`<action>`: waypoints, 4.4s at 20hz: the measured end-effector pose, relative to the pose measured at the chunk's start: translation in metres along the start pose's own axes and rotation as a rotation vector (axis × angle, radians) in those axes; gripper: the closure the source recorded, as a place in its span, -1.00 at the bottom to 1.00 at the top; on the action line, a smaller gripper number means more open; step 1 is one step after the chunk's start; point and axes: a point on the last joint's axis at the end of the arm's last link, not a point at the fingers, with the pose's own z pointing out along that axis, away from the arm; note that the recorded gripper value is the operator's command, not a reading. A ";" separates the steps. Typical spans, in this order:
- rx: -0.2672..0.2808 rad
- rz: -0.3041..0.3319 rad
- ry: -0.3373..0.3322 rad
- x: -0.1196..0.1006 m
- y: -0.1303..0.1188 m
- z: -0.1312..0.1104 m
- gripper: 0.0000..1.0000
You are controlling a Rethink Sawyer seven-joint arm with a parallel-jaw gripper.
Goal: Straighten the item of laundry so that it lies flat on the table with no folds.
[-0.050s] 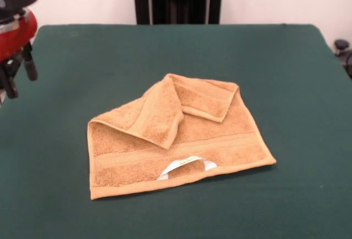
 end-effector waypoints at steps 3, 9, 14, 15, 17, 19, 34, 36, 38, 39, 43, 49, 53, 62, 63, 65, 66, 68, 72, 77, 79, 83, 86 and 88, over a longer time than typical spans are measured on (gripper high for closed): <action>-0.028 0.007 -0.004 -0.019 -0.009 0.002 -1.00; -0.070 -0.019 -0.015 -0.047 -0.026 0.016 -1.00; -0.070 -0.069 -0.016 -0.048 -0.036 0.024 -1.00; -0.069 -0.079 -0.018 -0.046 -0.036 0.025 -1.00; -0.069 -0.089 -0.019 -0.043 -0.035 0.026 -1.00; -0.066 -0.110 -0.020 -0.032 -0.034 0.027 -1.00; -0.114 -0.312 -0.014 0.154 0.035 0.026 -1.00; -0.105 -0.332 -0.016 0.180 0.042 0.029 -1.00; -0.092 -0.351 -0.017 0.205 0.048 0.034 -1.00; -0.085 -0.359 -0.018 0.215 0.050 0.037 -1.00; -0.049 -0.377 -0.013 0.242 0.054 0.053 -1.00; 0.016 -0.351 0.000 0.233 0.049 0.089 -1.00; 0.045 -0.314 -0.003 0.206 0.041 0.109 -1.00; 0.057 -0.251 -0.002 0.162 0.041 0.111 -1.00; 0.054 -0.252 -0.004 0.163 0.043 0.102 -1.00; 0.051 -0.254 -0.004 0.166 0.047 0.089 -1.00; 0.049 -0.255 -0.005 0.167 0.049 0.085 -1.00; 0.039 -0.258 -0.003 0.174 0.053 0.067 -1.00; 0.028 -0.261 0.003 0.189 0.053 0.043 -1.00; 0.031 -0.273 0.011 0.212 0.047 0.029 -1.00; 0.035 -0.277 0.014 0.218 0.044 0.030 -1.00; 0.052 -0.284 0.017 0.224 0.037 0.037 -1.00; 0.068 -0.285 0.014 0.223 0.031 0.045 -1.00; 0.073 -0.286 0.002 0.217 0.030 0.047 -1.00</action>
